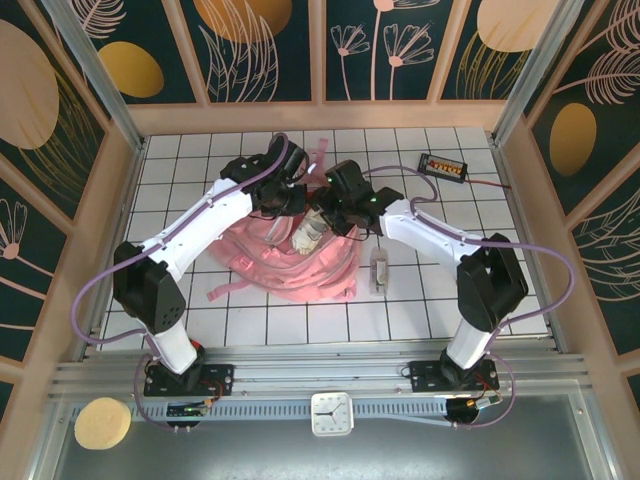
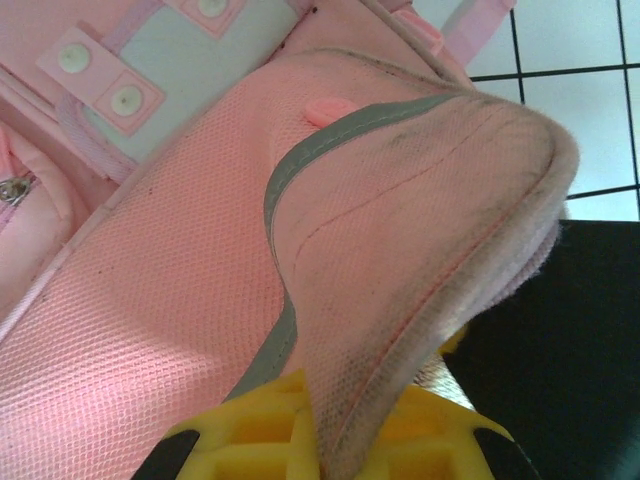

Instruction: Pack books, pencil case, and school supplies into a backpack

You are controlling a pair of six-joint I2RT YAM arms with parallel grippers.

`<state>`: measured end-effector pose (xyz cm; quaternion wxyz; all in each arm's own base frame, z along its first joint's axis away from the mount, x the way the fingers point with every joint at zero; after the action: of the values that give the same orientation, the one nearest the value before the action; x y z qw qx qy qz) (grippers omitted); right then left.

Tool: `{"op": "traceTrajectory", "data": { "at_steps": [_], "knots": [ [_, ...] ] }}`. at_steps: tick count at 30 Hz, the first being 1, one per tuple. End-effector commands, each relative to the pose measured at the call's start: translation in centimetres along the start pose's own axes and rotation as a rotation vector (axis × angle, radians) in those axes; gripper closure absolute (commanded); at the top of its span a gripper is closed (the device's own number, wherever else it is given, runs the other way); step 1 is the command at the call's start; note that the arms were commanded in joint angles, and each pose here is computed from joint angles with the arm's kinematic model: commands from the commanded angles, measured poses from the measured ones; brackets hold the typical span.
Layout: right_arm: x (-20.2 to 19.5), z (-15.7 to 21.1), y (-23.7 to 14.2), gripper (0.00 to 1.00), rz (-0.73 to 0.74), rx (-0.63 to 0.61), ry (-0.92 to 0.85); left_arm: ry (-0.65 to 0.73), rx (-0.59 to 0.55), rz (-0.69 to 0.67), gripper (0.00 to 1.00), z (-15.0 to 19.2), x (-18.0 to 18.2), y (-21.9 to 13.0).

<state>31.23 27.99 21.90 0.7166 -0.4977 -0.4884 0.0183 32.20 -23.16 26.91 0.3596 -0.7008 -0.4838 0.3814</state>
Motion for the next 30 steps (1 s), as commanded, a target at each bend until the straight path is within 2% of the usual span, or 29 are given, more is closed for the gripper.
{"op": "traceTrajectory", "data": {
  "at_steps": [1,2,3,6,7,8,12,13,15,16,21,24,28,30],
  "knots": [
    [1.0,0.6,0.9,0.95,-0.044,0.045,0.119,-0.046,-0.156,0.154,1.0,-2.1,-1.7,-2.4],
    [1.3,0.4,1.4,0.93,-0.039,0.039,0.119,-0.051,-0.155,0.161,1.0,-1.9,-1.7,-2.3],
    [1.7,0.5,1.9,0.88,-0.046,0.045,0.123,-0.055,-0.156,0.172,1.0,-1.6,-1.6,-2.2],
    [2.9,0.9,2.3,0.53,-0.118,0.083,0.125,-0.055,-0.142,0.164,1.0,-0.7,-1.2,-1.9],
    [3.2,1.0,2.1,0.45,-0.139,0.093,0.114,-0.049,-0.134,0.155,1.0,-0.4,-1.0,-1.8],
    [3.2,1.1,2.0,0.4,-0.139,0.095,0.107,-0.041,-0.126,0.144,1.0,-0.2,-0.9,-1.6],
    [3.2,1.6,0.4,0.29,-0.198,0.15,0.054,-0.022,-0.118,0.101,1.0,0.6,-0.2,-1.1],
    [3.1,1.7,-0.1,0.24,-0.205,0.162,0.032,-0.017,-0.112,0.093,1.0,0.8,0.0,-0.9],
    [2.8,1.9,-1.0,0.06,-0.228,0.175,-0.009,-0.008,-0.1,0.088,1.0,1.1,0.1,-0.5],
    [2.4,1.9,-1.2,0.02,-0.224,0.18,-0.022,-0.004,-0.094,0.082,1.0,1.2,0.2,-0.3],
    [1.5,1.5,-2.6,0.03,-0.275,0.199,-0.033,0.006,-0.084,0.07,1.0,1.5,0.5,0.1],
    [1.5,1.3,-4.7,0.06,-0.271,0.157,-0.082,0.014,-0.08,0.083,1.0,1.4,0.3,0.1],
    [0.4,0.3,-6.5,0.19,-0.239,0.117,-0.143,0.029,-0.074,0.113,1.0,1.3,-0.1,0.0],
    [-0.4,-0.7,-6.7,0.22,-0.213,0.118,-0.147,0.039,-0.072,0.103,1.0,1.4,0.0,-0.1]
  ]
}}
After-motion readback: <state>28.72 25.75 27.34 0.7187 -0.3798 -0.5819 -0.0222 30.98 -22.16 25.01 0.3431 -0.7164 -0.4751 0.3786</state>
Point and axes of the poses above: each hand's point on the last joint's axis, 136 mm out from that joint toward the fingers, its own y axis out along the fingers, its own x axis along the line the jaws close on, z = x × y, the point moved 8 cm from there along -y, back along the fingers, and after that the axes turned 9 degrees about y, right-handed, at the moved point
